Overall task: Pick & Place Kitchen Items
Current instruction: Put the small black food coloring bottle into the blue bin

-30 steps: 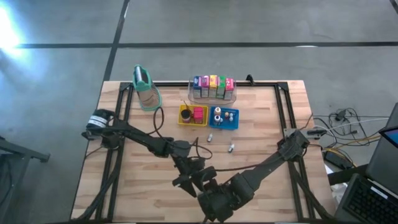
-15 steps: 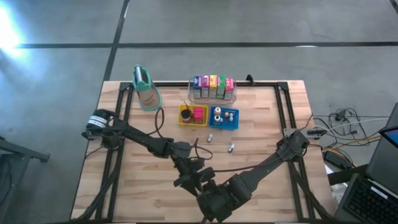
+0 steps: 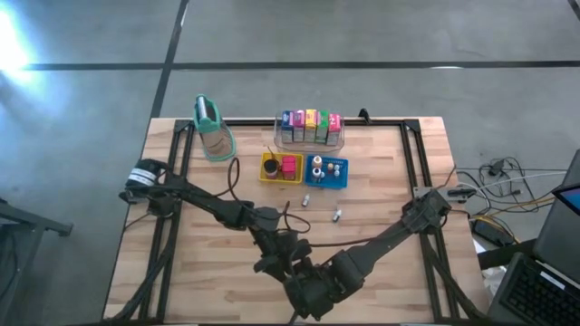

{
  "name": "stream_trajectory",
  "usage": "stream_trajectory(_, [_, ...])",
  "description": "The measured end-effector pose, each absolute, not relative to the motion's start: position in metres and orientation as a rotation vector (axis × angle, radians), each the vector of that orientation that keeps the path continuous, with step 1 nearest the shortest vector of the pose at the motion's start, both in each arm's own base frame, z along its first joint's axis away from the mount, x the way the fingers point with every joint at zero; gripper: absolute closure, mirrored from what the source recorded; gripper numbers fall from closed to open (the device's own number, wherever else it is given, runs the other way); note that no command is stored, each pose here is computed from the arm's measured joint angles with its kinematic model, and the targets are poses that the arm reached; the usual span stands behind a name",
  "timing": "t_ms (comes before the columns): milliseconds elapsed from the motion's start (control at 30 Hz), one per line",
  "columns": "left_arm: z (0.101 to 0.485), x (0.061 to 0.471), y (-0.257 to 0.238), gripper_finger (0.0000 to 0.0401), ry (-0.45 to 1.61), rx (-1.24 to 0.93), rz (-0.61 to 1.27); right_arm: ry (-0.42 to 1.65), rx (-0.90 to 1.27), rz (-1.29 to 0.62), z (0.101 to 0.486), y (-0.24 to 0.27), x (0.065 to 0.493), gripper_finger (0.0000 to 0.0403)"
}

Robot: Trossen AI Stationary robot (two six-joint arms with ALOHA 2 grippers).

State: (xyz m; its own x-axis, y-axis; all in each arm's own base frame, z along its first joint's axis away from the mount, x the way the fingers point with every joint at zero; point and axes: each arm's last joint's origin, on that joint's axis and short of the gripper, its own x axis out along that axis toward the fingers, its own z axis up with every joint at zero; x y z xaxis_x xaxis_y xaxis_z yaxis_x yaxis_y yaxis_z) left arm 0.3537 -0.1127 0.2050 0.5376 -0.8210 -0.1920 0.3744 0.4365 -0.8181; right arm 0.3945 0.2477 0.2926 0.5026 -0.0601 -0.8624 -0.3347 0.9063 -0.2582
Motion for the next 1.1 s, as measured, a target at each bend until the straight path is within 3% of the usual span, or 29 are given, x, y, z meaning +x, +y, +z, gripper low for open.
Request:
stream_trajectory(333, [0.2047,0.3539,-0.1126,0.0178,0.643,-0.800,-0.805,1.035,-0.423,0.197,0.2916,0.2477,0.3962,0.0339])
stream_trajectory(800, [0.2062,0.3544,-0.1134,0.0305,0.650,-0.801,-0.816,1.048,-0.412,0.215,0.2904,0.2470,0.3965,0.0339])
stream_trajectory(1100, [0.2061,0.3544,-0.1133,0.0295,0.648,-0.797,-0.815,1.048,-0.412,0.213,0.2905,0.2456,0.3975,0.0339])
